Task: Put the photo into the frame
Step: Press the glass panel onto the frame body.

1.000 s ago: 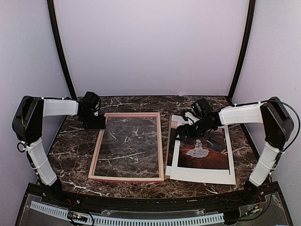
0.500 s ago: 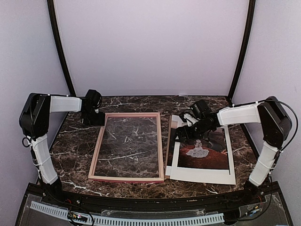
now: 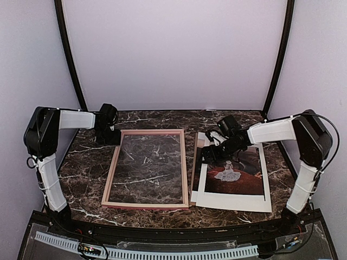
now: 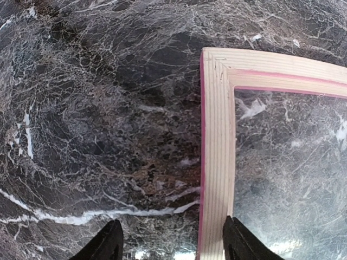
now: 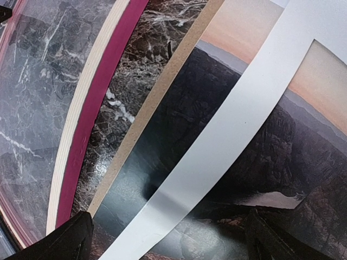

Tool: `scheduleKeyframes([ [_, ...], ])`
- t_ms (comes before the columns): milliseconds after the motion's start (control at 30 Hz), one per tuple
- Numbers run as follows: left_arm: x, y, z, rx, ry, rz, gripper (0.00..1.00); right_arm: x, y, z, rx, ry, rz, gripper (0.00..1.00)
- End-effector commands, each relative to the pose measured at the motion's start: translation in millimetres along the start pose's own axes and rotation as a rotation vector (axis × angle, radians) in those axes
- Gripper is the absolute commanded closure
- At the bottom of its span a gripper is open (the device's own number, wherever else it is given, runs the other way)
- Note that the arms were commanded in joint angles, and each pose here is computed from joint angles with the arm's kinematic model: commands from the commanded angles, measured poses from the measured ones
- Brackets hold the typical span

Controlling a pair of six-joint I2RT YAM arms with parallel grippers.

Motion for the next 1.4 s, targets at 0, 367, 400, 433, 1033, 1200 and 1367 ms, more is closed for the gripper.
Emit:
scheduleKeyframes([
  [0,18,-8,7,-0.027,-0.024,0.056,0.34,-6,-3,7,-0.020,0.017,-0.009,0.01],
  [367,29,2,5,0.015,-0.014,0.043,0.34,-8,-3,8,-0.022,0.021,-0.008,0.01],
  [400,30,2,6,0.009,-0.015,0.047,0.34,-8,-3,8,-0.022,0.022,-0.008,0.01],
  [433,33,1,6,0.008,-0.018,0.052,0.34,-8,-3,8,-0.021,0.022,-0.008,0.01],
  [1033,46,6,-8,0.098,-0.020,0.038,0.27,-2,-5,5,-0.018,0.014,-0.003,0.01],
  [1200,42,15,-3,0.073,-0.012,0.022,0.27,0,-5,4,-0.017,0.014,-0.003,0.01],
  [1367,34,39,-7,0.133,0.021,-0.027,0.29,1,-6,4,-0.018,0.010,-0.002,0.01],
])
Point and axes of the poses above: each gripper's point midway between its finger pads, its own y axis back along the fingers, its own z axis along the line the jaws close on, x = y × z, the point moved 2 cm from there along y, back along the fingers, and after that the axes turned 2 degrees about -y, right-handed, at the moved point
